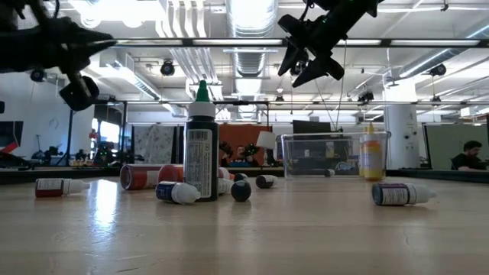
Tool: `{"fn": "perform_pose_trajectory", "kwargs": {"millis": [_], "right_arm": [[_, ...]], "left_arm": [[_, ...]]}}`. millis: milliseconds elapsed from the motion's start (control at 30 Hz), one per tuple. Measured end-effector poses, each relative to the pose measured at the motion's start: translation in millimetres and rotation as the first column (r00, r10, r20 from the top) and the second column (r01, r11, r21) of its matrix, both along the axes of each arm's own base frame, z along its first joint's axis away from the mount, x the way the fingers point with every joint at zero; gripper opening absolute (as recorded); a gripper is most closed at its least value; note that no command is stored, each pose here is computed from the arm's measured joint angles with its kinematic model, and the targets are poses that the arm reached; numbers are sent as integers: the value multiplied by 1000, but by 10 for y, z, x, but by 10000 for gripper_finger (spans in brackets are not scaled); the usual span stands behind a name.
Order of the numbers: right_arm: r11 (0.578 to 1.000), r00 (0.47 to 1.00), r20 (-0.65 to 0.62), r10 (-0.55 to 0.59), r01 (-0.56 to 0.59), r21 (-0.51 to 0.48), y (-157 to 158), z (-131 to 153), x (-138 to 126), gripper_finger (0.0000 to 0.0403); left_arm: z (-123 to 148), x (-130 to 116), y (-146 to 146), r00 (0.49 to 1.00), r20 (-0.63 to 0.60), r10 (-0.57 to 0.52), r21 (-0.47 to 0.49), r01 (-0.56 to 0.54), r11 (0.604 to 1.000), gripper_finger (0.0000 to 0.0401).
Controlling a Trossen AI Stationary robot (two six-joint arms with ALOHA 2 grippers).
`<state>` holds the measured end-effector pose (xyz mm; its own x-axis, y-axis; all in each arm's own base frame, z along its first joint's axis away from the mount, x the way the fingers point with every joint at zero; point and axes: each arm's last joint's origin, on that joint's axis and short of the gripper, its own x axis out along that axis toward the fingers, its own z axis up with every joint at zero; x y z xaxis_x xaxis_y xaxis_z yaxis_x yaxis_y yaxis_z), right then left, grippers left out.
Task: Pick & Place food coloring
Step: Put the small green food coloring bottle into the transparent bin
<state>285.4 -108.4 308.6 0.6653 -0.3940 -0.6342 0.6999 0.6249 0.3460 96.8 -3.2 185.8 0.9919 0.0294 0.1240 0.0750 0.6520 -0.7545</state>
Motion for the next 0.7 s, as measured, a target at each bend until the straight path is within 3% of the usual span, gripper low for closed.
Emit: {"fn": "perform_pose_trajectory", "kwargs": {"millis": [67,267,533,633,700], "right_arm": [[1000,1000,10,18,-18,11,46,10,20,231],[998,999,24,46,-47,39,197,8,69,231],[997,998,39,52,-54,53,264,9,94,230],[998,996,70,51,-54,42,257,34,113,231],[998,994,93,49,-52,30,252,55,127,231]], "left_arm": [[45,-9,15,998,34,45,-44,-43,998,0],[33,-6,15,999,28,42,-84,-40,996,0],[66,-13,21,996,63,63,-95,-57,994,0],[203,-54,53,964,200,176,-55,-169,984,0],[316,-109,84,907,307,288,-4,-301,954,0]]}}
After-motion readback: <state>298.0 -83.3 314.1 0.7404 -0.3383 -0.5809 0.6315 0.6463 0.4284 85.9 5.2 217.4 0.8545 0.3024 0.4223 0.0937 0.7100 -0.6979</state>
